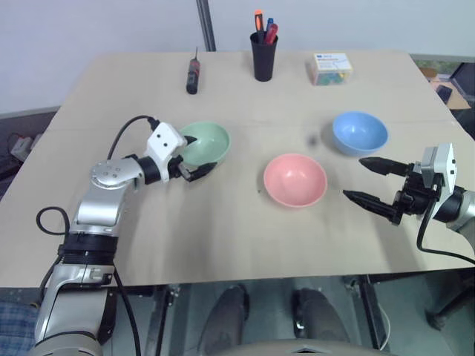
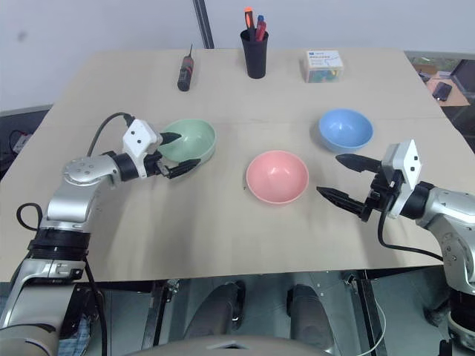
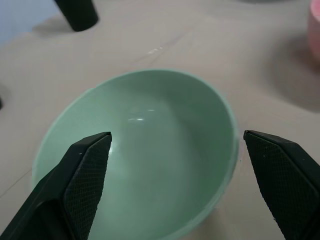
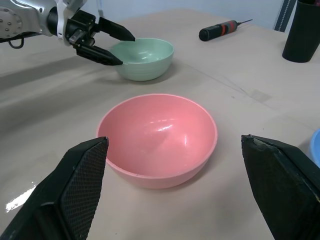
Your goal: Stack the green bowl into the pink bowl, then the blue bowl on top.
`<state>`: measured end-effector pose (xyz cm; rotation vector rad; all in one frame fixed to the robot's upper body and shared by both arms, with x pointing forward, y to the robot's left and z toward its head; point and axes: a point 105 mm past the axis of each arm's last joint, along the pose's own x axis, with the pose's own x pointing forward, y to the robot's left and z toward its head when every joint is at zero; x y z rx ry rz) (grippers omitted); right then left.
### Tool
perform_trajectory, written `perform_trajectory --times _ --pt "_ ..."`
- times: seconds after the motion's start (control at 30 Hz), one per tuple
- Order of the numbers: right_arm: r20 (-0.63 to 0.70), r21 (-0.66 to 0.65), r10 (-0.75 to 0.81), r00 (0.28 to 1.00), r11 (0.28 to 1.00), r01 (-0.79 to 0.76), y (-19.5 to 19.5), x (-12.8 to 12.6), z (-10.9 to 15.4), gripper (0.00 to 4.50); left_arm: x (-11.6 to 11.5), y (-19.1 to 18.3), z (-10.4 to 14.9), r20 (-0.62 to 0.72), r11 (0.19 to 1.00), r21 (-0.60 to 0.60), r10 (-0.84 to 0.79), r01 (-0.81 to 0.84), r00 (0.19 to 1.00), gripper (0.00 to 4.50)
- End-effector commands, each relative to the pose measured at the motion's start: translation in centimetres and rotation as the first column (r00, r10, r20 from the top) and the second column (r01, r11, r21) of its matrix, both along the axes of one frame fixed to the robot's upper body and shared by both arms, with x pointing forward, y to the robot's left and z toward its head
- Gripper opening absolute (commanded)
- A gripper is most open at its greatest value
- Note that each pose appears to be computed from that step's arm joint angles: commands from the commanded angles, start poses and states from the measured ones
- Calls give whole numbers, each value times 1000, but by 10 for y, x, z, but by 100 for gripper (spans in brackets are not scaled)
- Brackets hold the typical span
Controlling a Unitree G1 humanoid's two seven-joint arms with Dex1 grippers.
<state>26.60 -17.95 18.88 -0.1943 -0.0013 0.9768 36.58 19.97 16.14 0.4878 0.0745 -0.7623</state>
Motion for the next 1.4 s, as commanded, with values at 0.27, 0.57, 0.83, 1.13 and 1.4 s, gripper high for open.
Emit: perform_trajectory --times 0.27,0.57,0.83,1.13,1.4 --pt "72 -12 -3 997 1000 4 2 -5 13 450 10 -6 -4 -9 995 86 -48 48 999 395" --pt "77 16 -23 997 1000 22 2 -4 17 450 13 -3 -13 -20 986 157 -45 47 999 15" --pt "78 11 -17 997 1000 16 1 -4 17 450 14 -3 -10 -8 985 162 -53 53 999 4" --pt "59 -13 -14 998 1000 15 -2 -5 10 450 6 -65 57 167 953 146 -289 266 943 4" --pt "61 -19 -14 998 1000 15 -4 -3 9 450 -54 -139 82 194 741 197 -671 642 716 4"
